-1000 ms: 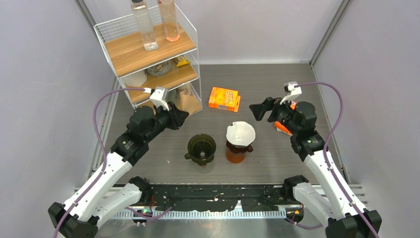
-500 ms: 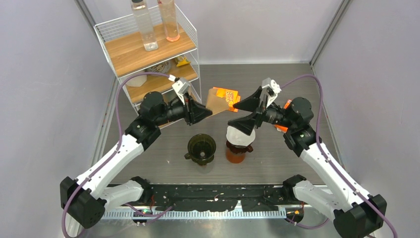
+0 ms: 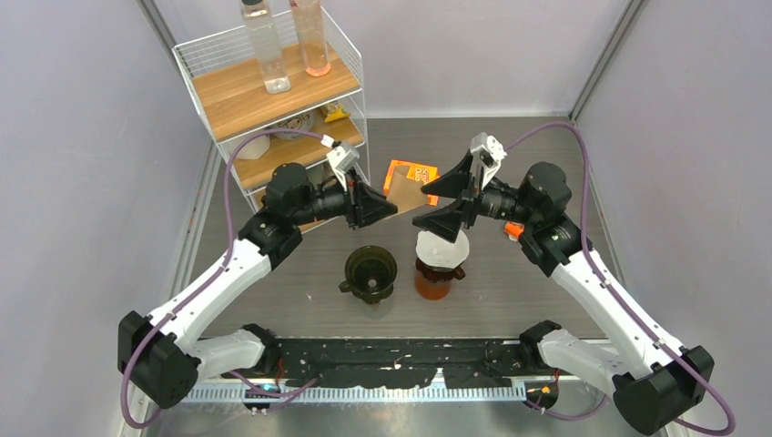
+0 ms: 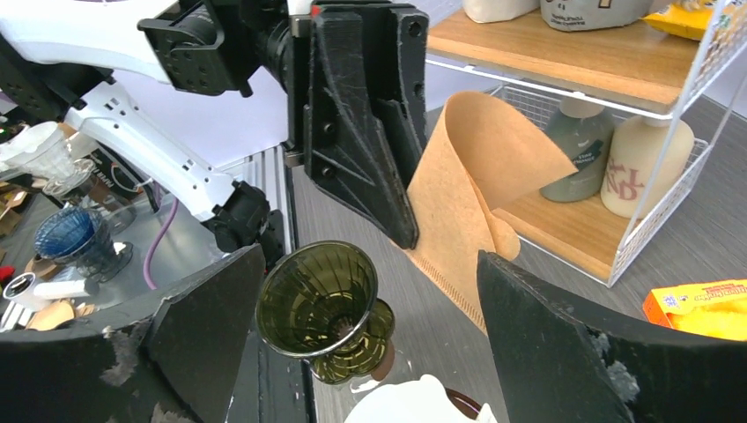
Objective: Place the coffee filter in the dripper
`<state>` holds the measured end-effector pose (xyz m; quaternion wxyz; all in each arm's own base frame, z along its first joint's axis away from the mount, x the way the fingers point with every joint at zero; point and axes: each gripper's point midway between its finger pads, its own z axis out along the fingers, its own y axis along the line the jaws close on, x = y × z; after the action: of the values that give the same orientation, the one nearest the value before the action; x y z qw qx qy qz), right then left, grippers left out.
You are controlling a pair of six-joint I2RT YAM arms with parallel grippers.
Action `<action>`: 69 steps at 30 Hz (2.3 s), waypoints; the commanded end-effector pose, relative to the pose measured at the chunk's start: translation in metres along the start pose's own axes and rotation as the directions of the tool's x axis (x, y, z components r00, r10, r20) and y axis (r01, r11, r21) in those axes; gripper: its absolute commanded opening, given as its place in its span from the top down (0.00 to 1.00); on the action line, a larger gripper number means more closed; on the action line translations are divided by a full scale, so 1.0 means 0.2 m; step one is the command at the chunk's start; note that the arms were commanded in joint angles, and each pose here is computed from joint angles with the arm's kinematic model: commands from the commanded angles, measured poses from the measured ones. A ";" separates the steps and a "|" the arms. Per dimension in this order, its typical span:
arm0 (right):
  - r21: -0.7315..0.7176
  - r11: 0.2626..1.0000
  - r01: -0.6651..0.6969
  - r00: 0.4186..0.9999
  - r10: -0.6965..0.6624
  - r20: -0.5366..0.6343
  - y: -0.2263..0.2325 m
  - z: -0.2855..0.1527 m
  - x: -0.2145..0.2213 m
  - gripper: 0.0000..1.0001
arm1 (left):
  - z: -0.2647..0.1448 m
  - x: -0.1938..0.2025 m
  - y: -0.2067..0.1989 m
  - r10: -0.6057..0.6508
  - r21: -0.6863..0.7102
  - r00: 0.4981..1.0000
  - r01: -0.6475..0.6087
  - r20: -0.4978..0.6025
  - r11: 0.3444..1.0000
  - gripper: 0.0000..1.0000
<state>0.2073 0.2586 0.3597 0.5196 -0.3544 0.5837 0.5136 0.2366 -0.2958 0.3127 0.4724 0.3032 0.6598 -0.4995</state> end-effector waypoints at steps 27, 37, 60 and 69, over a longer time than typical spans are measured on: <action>-0.086 0.996 0.011 0.999 -0.015 -0.049 0.05 0.10 -0.16 0.14 | 0.08 -0.04 -0.06 0.128 0.088 0.991 -0.125 -0.024 0.988 0.75; 0.083 0.994 -0.075 0.988 0.085 -0.128 -0.09 0.12 -0.07 0.45 | 0.10 -0.05 -0.05 0.151 0.082 0.988 -0.148 -0.031 0.986 0.77; 0.334 0.942 -0.037 0.999 0.027 0.036 -0.20 0.00 -0.22 0.95 | 0.03 -0.15 0.15 -0.034 -0.153 0.991 0.054 0.127 0.987 0.00; 0.220 0.976 0.000 0.991 -0.029 0.128 -0.07 0.00 -0.30 0.95 | 0.00 -0.24 -0.10 -0.024 0.088 0.982 0.008 0.189 0.996 0.00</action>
<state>0.2422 0.2434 0.3875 0.5683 -0.2504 0.6510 0.4365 0.2652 -0.2954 0.3174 0.4905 0.2333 0.6738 -0.5010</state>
